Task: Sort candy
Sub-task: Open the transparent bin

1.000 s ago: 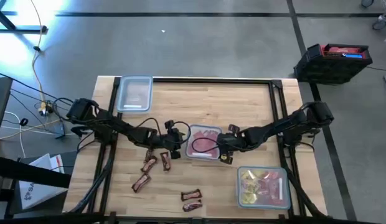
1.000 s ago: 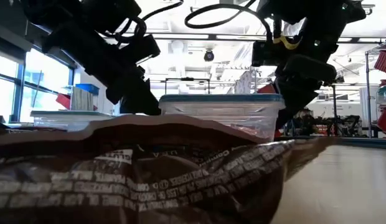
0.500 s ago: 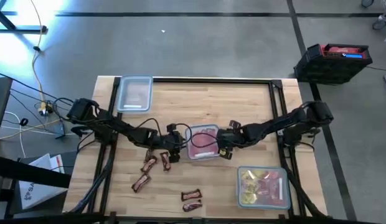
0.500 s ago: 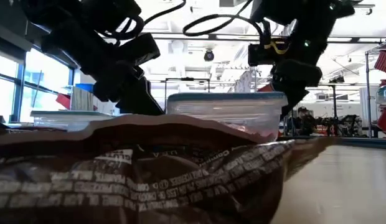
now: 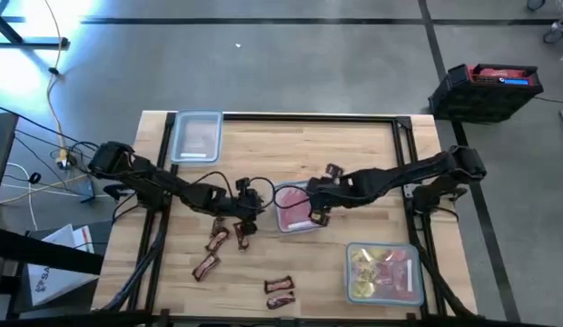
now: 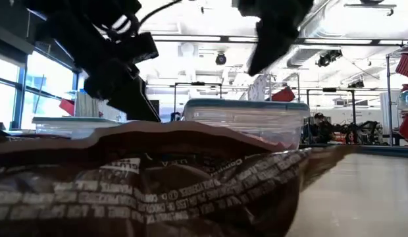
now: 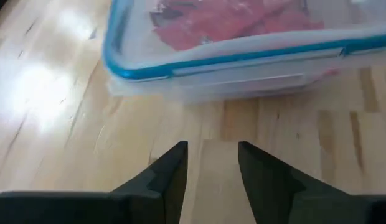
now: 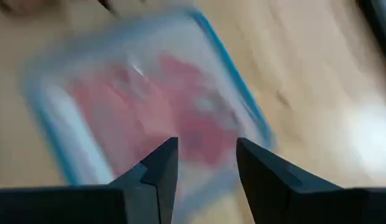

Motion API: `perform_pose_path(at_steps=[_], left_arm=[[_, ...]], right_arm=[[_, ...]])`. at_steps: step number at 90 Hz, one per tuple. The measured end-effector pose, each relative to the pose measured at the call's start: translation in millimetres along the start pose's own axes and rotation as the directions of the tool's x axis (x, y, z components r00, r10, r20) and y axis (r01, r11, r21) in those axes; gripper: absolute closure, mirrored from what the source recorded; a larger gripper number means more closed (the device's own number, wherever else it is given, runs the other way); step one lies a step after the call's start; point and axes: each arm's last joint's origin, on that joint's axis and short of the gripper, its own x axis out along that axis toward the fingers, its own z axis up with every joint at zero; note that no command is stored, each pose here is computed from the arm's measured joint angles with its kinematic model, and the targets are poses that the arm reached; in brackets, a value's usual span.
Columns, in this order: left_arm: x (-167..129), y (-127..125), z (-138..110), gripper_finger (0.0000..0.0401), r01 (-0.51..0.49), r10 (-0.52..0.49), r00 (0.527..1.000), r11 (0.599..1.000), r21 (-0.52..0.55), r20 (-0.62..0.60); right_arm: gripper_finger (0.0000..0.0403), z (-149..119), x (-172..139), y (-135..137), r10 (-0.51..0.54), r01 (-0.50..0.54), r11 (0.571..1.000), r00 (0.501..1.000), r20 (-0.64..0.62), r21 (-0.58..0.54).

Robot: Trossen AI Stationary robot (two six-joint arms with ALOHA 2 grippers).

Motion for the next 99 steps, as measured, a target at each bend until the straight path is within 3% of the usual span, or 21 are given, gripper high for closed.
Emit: perform_pose_path(at_steps=[10, 36, 49, 67, 86, 99], left_arm=[[-14, 0, 2, 0.0275, 0.015, -0.015, 1.000, 0.999, -0.030, 0.007], [-38, -7, 7, 0.0275, 0.065, -0.063, 0.996, 0.998, -0.023, 0.062], [-45, -10, 1, 0.0275, 0.077, -0.076, 0.997, 0.997, -0.031, 0.023], [-48, -10, -9, 0.0275, 0.047, -0.052, 0.997, 0.997, -0.066, -0.064], [-48, -9, -11, 0.0275, 0.023, -0.029, 0.997, 0.996, -0.084, -0.077], [-48, -8, -12, 0.0275, 0.012, -0.020, 0.996, 0.996, -0.089, -0.091]], right_arm=[[0.0270, 2, 16, 6, 0.085, -0.085, 0.996, 0.994, 0.064, -0.004], [0.0270, 1, 59, 13, 0.128, -0.129, 0.992, 0.991, 0.042, 0.004], [0.0270, -5, 71, 12, 0.104, -0.103, 0.994, 0.995, -0.012, 0.031], [0.0270, -10, 65, -1, 0.068, -0.062, 0.996, 0.993, -0.092, 0.070], [0.0270, -19, 60, -18, -0.026, 0.046, 0.995, 0.976, -0.218, 0.089], [0.0270, -20, 60, -22, -0.027, 0.053, 0.993, 0.970, -0.242, 0.103]])
